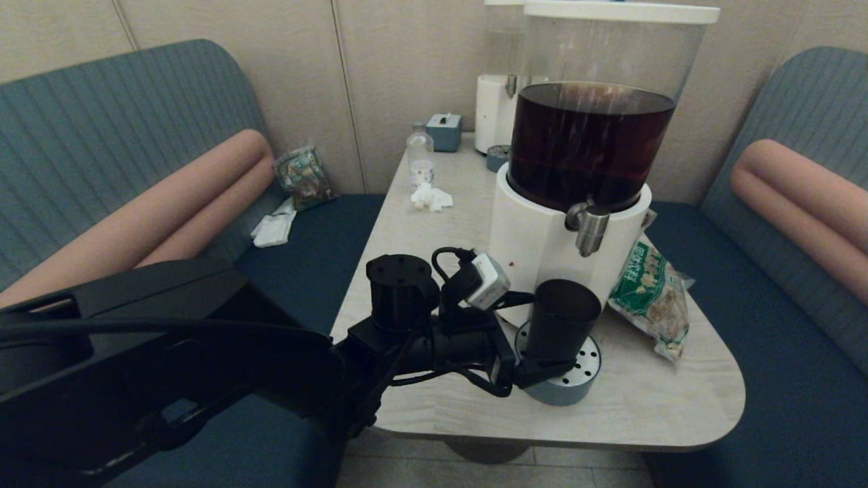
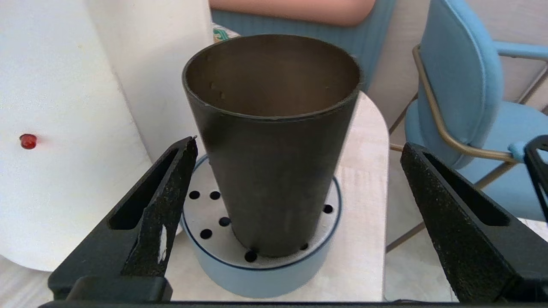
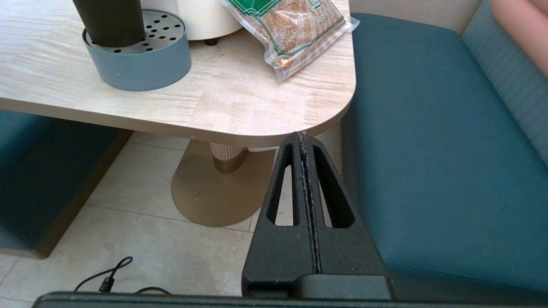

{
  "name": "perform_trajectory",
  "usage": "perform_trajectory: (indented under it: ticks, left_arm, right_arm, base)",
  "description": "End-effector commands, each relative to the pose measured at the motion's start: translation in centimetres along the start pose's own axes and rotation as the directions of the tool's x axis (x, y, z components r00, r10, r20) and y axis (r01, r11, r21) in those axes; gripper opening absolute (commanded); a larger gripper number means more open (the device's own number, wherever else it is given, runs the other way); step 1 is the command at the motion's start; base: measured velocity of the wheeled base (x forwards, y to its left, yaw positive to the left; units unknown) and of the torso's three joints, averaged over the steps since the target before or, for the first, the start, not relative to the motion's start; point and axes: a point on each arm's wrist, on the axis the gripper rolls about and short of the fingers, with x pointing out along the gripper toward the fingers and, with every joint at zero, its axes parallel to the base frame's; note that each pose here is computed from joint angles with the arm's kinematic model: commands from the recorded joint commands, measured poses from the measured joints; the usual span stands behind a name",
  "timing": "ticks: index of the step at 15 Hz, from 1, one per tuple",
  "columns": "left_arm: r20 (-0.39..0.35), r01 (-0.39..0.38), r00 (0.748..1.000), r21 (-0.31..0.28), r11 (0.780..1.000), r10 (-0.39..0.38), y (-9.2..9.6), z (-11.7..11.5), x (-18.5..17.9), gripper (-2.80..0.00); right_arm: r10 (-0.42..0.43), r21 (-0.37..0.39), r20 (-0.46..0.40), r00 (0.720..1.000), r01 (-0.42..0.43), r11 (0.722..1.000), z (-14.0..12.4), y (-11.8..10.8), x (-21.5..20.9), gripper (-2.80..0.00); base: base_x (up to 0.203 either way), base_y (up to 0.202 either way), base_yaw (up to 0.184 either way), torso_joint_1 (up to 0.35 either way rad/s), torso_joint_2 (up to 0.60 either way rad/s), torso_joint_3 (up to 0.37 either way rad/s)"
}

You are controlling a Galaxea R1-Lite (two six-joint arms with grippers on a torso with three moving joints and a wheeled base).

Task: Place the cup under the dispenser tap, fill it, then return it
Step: Place the cup next to the water dispenser

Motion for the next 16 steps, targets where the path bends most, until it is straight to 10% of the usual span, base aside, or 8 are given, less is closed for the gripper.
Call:
perform_trajectory:
  ticks: [1, 16]
  left_arm:
    - [0.000, -0.005, 1.000, 0.000, 1.000, 0.005, 0.3, -0.5, 0.4, 0.00]
    - [0.033, 0.000, 0.999, 0.009, 1.000, 0.000, 0.9, -1.5, 3.4, 0.00]
  right_arm:
    - [0.001, -0.001, -0.001, 1.000, -0.001, 1.000, 0.0, 0.0, 0.0, -2.80]
    - [0.001, -0.001, -0.001, 1.000, -0.001, 1.000, 0.0, 0.0, 0.0, -2.80]
  base:
    - [0.000, 0.000, 0.000, 0.000, 0.00, 0.000]
    - [0.000, 0.000, 0.000, 0.000, 0.00, 0.000]
